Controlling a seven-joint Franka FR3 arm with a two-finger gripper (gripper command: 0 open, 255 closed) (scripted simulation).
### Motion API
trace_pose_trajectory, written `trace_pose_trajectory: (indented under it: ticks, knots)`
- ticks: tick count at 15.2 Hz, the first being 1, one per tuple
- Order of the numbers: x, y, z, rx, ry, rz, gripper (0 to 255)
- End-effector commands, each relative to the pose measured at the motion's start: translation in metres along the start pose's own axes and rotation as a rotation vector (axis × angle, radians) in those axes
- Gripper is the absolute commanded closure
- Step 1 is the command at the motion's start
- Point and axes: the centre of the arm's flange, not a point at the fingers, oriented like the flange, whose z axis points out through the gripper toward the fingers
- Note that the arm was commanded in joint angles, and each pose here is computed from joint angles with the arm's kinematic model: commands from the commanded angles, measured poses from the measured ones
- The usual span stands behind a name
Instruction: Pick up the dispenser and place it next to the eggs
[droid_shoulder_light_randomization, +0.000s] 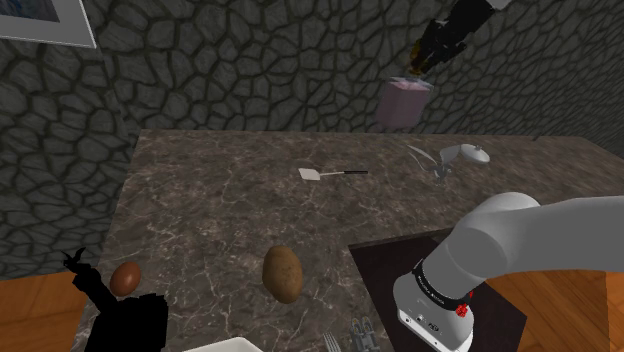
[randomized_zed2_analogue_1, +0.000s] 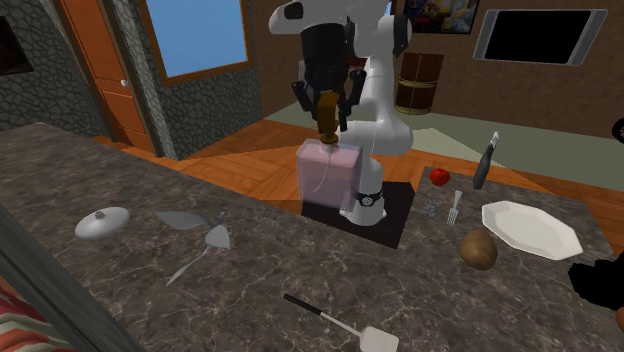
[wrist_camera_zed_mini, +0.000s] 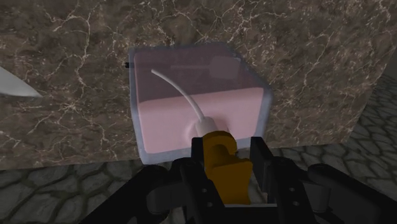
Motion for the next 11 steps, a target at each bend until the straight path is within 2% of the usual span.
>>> trace_pose_trajectory:
  ticks: [1, 2, 11]
  knots:
    - [0.003, -0.002, -0.009, 0.0, 0.0, 0.0, 255]
    - [0.004, -0.003, -0.012, 0.0, 0.0, 0.0, 255]
    - [-0.047, -0.11, 0.002, 0.0, 0.0, 0.0, 255]
